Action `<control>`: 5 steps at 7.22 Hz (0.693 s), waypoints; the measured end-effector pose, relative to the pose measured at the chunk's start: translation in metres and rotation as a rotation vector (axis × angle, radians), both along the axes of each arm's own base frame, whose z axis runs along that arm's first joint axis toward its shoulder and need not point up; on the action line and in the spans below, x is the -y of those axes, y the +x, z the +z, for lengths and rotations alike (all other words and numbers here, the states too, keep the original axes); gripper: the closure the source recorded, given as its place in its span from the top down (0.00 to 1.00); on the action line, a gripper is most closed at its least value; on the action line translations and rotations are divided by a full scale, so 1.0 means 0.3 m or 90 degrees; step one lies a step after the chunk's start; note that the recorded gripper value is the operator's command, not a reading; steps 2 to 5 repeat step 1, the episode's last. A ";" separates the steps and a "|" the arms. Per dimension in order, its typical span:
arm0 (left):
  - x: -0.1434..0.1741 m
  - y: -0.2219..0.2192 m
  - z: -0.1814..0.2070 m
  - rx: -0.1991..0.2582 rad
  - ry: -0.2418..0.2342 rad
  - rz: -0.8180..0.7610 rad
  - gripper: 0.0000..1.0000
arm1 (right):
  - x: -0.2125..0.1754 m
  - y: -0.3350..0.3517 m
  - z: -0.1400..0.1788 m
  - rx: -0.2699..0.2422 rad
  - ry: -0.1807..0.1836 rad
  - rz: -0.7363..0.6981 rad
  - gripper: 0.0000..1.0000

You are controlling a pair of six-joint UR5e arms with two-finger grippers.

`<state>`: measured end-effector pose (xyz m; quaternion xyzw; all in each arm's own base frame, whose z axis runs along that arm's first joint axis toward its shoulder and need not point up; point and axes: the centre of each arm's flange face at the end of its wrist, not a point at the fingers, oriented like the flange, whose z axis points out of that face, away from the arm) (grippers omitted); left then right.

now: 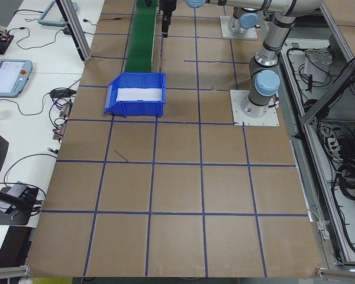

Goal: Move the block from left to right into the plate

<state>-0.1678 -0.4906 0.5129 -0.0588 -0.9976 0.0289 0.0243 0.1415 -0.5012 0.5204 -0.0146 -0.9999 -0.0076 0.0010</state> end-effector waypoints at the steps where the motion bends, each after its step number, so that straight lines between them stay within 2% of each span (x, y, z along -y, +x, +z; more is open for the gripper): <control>1: 0.000 0.000 0.000 0.000 0.000 0.000 1.00 | 0.000 -0.002 0.001 -0.002 -0.001 0.003 1.00; 5: 0.000 0.000 0.000 0.000 0.000 0.000 1.00 | 0.000 -0.002 0.001 -0.002 -0.001 0.003 1.00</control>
